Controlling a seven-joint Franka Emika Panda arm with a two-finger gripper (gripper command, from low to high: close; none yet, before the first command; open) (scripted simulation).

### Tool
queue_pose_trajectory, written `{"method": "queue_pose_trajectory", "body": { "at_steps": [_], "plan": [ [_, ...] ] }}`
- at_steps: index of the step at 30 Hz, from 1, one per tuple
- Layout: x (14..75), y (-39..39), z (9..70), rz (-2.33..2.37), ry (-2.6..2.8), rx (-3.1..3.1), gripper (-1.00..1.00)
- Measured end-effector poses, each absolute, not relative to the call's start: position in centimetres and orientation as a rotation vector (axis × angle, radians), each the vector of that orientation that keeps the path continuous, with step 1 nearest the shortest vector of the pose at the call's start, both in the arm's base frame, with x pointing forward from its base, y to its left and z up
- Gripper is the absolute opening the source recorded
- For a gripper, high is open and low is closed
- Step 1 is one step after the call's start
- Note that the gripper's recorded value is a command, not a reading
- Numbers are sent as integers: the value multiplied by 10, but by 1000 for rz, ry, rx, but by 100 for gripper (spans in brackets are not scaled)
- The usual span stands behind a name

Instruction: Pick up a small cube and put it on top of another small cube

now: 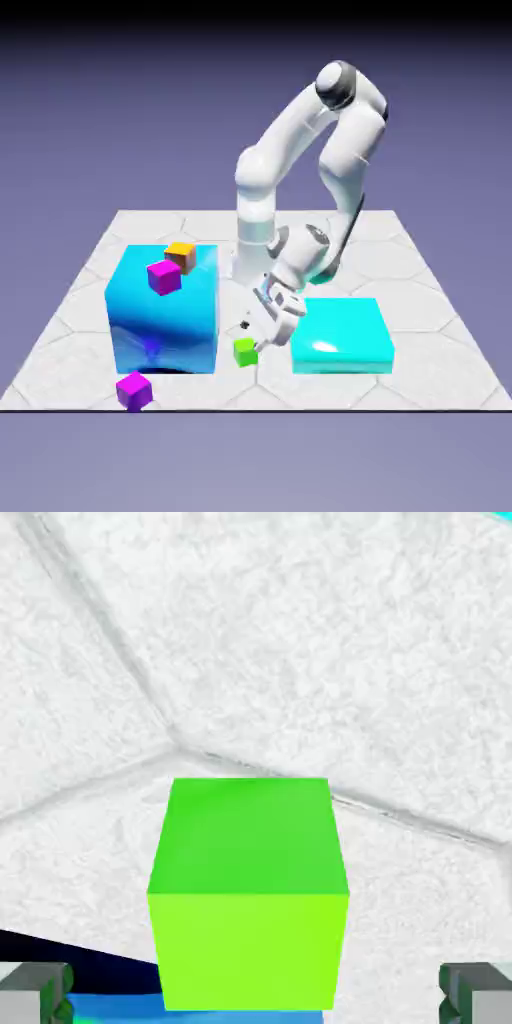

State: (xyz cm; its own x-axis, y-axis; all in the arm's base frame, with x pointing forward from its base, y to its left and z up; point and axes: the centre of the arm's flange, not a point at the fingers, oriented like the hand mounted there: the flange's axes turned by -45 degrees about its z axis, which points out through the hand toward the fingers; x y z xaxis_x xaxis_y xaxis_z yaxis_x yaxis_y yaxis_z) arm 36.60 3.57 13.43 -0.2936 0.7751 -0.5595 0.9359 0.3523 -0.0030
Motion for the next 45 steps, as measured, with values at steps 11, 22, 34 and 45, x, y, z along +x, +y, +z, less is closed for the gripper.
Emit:
{"method": "queue_pose_trajectory", "body": {
  "at_steps": [11,22,34,45],
  "plan": [
    [367,31,123,-456,2157,1492,-100],
    [377,70,189,-342,2160,1549,-100],
    [452,117,307,69,2100,1816,-100],
    [506,82,377,234,1991,2120,-100]
  ]
}}
